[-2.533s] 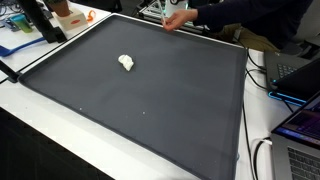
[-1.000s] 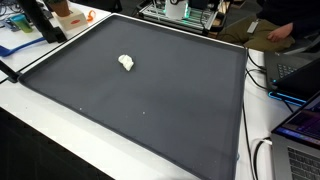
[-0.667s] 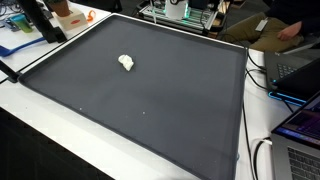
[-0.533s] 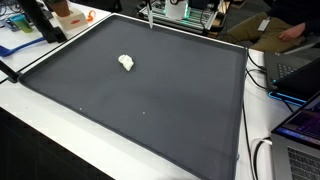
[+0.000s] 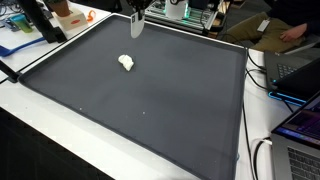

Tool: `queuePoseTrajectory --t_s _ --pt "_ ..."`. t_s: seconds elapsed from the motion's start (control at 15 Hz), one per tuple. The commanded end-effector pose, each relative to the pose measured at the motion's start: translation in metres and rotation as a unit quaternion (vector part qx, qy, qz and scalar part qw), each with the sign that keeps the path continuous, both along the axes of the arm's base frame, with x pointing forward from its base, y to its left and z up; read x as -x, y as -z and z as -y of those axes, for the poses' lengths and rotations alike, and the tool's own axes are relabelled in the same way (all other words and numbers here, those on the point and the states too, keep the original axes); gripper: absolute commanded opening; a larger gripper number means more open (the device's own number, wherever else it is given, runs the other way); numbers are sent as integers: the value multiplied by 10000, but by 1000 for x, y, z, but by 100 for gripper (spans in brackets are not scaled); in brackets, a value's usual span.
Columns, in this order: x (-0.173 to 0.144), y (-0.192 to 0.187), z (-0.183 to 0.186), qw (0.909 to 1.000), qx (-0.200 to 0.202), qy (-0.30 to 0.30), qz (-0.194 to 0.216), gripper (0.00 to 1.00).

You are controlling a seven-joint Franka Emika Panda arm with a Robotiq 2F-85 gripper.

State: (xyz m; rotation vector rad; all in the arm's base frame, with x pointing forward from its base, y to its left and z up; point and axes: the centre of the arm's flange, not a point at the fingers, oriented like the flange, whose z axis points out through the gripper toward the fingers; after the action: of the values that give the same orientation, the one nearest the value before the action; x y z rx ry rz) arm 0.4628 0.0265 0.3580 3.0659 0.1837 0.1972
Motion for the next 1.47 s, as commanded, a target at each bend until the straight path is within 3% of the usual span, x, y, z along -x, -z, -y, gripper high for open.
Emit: queuePoseTrajectory --t_s 0.0,0.4,0.6,0.87,0.93,1.0,1.13,1.4 --pt "-5 3 0 9999 84 146 -2 4" --pt "-29 18 2 9974 13 720 -16 1" --pt "-49 30 9 9980 -280 557 -36 1" --pt "-67 51 26 9942 -1063 -1 -173 1" --pt "-70 53 28 9938 -1091 21 -207 1" --pt "-58 44 14 9959 -887 134 -103 4" --pt "-64 52 21 9951 -982 60 -126 1" --pt "-71 59 17 9985 -456 288 -119 1"
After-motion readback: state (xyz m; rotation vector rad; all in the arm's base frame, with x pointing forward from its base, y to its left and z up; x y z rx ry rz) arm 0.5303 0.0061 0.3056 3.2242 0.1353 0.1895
